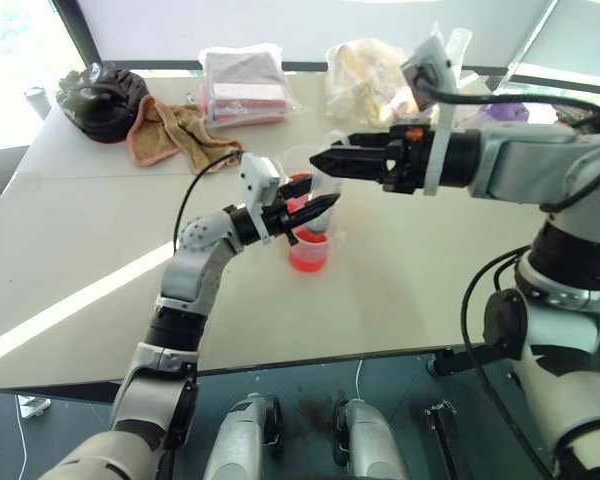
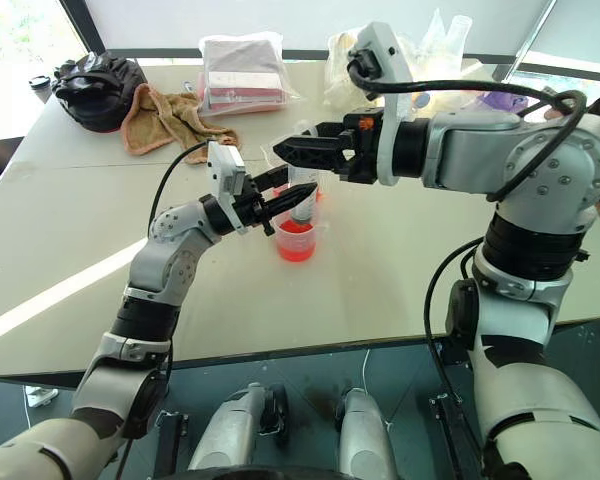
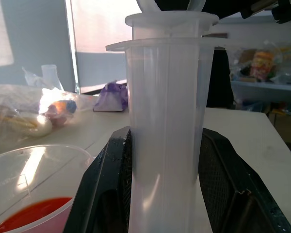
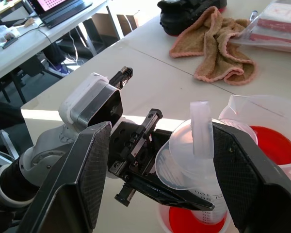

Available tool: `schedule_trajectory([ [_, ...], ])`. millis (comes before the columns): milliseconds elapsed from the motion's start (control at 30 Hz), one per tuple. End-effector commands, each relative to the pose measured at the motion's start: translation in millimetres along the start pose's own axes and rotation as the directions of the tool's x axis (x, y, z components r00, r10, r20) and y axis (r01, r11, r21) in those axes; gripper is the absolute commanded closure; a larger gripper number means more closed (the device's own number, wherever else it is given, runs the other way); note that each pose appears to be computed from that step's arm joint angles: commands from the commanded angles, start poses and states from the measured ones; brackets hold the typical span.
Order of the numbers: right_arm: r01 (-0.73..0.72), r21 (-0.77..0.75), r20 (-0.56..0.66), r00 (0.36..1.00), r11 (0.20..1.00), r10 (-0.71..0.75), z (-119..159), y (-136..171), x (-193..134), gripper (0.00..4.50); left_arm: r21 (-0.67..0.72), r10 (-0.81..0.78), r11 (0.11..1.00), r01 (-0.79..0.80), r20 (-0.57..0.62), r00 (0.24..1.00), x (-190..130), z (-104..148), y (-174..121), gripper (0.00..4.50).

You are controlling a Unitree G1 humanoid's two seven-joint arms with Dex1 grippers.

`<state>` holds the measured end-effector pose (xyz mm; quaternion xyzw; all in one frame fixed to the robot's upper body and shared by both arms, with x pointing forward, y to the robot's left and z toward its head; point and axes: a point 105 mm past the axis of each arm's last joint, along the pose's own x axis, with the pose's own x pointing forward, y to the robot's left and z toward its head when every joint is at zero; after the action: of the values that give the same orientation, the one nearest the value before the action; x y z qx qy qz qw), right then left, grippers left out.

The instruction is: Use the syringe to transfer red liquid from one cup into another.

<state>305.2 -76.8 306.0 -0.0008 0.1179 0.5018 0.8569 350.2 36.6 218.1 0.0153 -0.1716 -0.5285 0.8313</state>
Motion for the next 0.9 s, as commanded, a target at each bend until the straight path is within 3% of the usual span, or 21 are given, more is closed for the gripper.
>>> schedule_trajectory([
  [33,-0.068,-0.048,-0.042,0.997,0.997,0.066,0,9,-7,1.18,0.068,0.015,0.997,-0.022,0.1,0.995,5,33,5,3.13],
  [333,0.075,-0.149,0.041,0.997,0.986,-0.07,34,-25,-53,1.18,0.069,0.024,0.997,-0.031,0.102,0.995,3,33,5,3.13],
  [700,0.226,-0.12,0.135,0.968,0.967,-0.21,47,-62,-85,1.18,0.034,0.026,0.999,-0.03,0.1,0.995,1,40,9,3.13],
  [900,0.274,-0.093,0.132,0.956,0.957,-0.261,38,-77,-84,1.18,-0.207,0.009,0.978,0.009,0.088,0.996,-1,58,14,3.13],
])
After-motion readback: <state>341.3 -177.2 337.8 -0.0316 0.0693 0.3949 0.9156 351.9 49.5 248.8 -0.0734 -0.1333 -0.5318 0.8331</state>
